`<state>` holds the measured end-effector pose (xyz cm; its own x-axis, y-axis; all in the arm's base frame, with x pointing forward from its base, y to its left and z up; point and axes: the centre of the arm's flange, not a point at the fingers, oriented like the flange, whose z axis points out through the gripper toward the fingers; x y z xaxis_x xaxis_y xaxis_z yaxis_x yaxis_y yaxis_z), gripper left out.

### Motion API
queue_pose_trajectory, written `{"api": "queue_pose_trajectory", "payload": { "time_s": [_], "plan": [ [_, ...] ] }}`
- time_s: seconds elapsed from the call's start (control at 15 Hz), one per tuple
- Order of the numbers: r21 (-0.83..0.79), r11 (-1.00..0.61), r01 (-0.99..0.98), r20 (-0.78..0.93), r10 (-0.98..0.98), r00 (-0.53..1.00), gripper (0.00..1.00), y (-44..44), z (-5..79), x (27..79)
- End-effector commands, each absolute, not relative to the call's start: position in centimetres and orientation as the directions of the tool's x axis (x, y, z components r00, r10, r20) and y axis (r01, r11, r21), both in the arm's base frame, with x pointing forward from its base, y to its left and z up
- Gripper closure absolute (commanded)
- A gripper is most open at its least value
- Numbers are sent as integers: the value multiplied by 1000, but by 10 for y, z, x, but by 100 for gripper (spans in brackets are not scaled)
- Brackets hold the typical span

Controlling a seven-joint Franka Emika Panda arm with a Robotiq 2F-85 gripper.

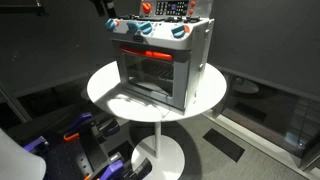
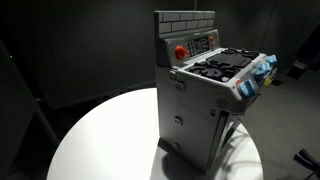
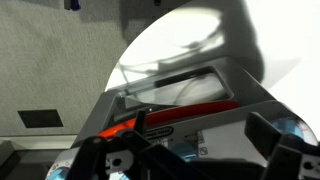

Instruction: Press the bottom right orange button on the stove

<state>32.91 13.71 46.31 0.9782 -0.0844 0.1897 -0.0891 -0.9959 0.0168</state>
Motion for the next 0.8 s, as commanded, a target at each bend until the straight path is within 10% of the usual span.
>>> {"api": "queue_pose_trajectory", "payload": {
  "time_s": [0.0,0.73],
  "plan": [
    [17,-996,-89,190,-84,978,0,137,463,329],
    [-18,-982,-187,360,-180,915,0,112,511,392]
  ]
}}
